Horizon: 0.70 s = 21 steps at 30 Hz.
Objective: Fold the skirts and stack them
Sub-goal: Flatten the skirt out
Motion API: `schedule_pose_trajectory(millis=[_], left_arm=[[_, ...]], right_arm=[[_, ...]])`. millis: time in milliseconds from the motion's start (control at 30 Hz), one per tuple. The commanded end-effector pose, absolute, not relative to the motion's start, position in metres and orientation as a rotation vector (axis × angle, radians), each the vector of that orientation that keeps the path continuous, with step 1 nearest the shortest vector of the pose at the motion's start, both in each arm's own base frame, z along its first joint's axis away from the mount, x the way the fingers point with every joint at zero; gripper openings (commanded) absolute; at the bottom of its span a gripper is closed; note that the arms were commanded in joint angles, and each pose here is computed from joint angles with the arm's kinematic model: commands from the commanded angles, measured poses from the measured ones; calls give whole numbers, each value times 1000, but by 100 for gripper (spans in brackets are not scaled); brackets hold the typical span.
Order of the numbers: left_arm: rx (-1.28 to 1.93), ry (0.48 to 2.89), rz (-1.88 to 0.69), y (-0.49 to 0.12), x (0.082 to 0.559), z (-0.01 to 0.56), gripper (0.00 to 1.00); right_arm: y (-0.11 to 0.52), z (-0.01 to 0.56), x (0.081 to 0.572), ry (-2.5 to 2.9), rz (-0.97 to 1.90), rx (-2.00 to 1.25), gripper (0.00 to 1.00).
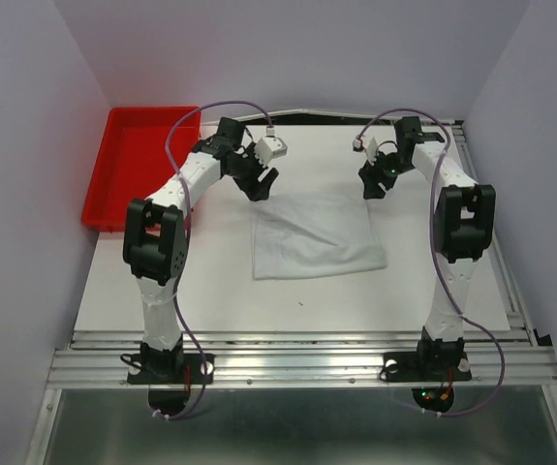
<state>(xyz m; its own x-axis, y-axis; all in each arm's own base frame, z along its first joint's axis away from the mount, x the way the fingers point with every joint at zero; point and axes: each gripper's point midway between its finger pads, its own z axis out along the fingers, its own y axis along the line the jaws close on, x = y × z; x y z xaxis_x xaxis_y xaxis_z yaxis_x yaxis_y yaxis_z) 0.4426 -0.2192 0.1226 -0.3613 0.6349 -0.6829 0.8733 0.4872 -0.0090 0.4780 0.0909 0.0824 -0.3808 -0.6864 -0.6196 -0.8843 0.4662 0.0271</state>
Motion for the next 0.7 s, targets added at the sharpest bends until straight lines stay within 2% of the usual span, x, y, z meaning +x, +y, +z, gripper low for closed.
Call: schedule_pose_trajectory(millis=[0, 133, 300, 500, 667], left_arm=[[1182, 2060, -493, -217, 456, 154, 79], [1109, 2086, -532, -206, 457, 155, 80], [783, 2214, -719, -183, 451, 155, 80], [594, 2246, -893, -180, 432, 153, 80], [504, 2251, -949, -182, 440, 140, 81]], right_arm=[[101, 94, 497, 2106, 477, -1326, 65], [104, 88, 488, 2214, 554, -1197, 66], [96, 103, 480, 2336, 722, -865, 71], [100, 107, 473, 2406, 923, -605, 68], [109, 97, 473, 2422, 1020, -505, 67]])
